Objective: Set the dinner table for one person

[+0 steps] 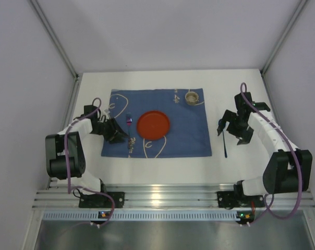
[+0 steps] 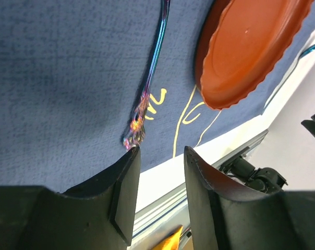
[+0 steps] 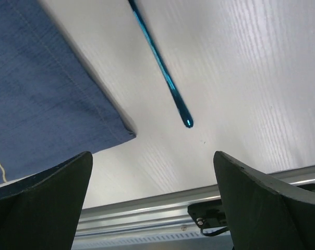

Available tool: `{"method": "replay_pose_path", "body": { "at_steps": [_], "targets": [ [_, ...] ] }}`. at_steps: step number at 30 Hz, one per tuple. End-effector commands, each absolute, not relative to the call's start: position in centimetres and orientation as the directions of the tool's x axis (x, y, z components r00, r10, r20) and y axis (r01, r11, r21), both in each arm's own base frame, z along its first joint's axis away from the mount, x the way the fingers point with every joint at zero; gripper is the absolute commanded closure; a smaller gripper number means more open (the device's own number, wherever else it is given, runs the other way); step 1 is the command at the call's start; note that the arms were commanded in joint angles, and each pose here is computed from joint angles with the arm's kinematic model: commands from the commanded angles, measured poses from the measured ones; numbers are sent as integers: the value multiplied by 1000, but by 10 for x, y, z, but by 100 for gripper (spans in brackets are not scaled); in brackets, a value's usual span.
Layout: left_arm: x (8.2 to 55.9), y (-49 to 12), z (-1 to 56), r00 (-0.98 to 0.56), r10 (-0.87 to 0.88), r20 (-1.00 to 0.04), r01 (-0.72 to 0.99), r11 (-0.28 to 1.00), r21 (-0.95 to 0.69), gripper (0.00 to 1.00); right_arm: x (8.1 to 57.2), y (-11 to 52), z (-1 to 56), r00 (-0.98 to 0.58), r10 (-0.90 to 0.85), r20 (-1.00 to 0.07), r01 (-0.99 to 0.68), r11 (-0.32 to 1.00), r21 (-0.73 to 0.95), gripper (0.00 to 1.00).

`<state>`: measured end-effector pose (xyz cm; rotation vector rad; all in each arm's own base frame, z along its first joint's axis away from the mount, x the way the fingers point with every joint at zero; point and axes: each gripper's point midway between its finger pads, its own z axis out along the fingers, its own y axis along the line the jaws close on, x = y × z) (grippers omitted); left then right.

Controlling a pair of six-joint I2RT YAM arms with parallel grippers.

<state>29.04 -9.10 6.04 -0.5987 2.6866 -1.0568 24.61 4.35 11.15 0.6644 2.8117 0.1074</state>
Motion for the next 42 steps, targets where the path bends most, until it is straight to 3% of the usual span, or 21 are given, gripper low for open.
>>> {"method": "replay_pose_path", "body": {
  "at_steps": [1, 5, 15, 23, 26, 30, 34, 39, 42],
  "targets": [
    [298, -83, 78, -898, -430, -94, -263, 694, -670, 56, 264, 19, 106, -843, 452, -291, 449, 890, 81, 0],
    [307, -82, 103, -890, -434, -140, -233, 697, -679, 56, 266, 5, 91, -852, 434, -293, 447, 894, 24, 0],
    [320, -86, 170, -845, -466, -263, -144, 672, -727, 57, 296, 0, 42, -869, 408, -281, 439, 897, -56, 21],
    [289, -84, 171, -827, -455, -329, -114, 710, -695, 58, 333, 19, 25, -905, 320, -281, 365, 922, -128, 40],
    [278, -85, 170, -825, -455, -334, -108, 708, -698, 58, 335, 25, 15, -915, 306, -263, 352, 924, -149, 51],
    [265, -85, 165, -831, -447, -332, -113, 720, -685, 58, 330, 24, 3, -920, 308, -241, 355, 917, -181, 83],
    [259, -85, 163, -834, -441, -330, -115, 725, -679, 59, 321, 20, -7, -926, 306, -223, 351, 915, -201, 99],
    [256, -86, 161, -835, -440, -331, -113, 725, -680, 59, 315, 15, -3, -929, 286, -234, 338, 914, -224, 100],
    [255, -87, 161, -836, -440, -328, -110, 719, -686, 59, 327, 8, 40, -921, 187, -342, 304, 894, -330, 100]
  ]
}}
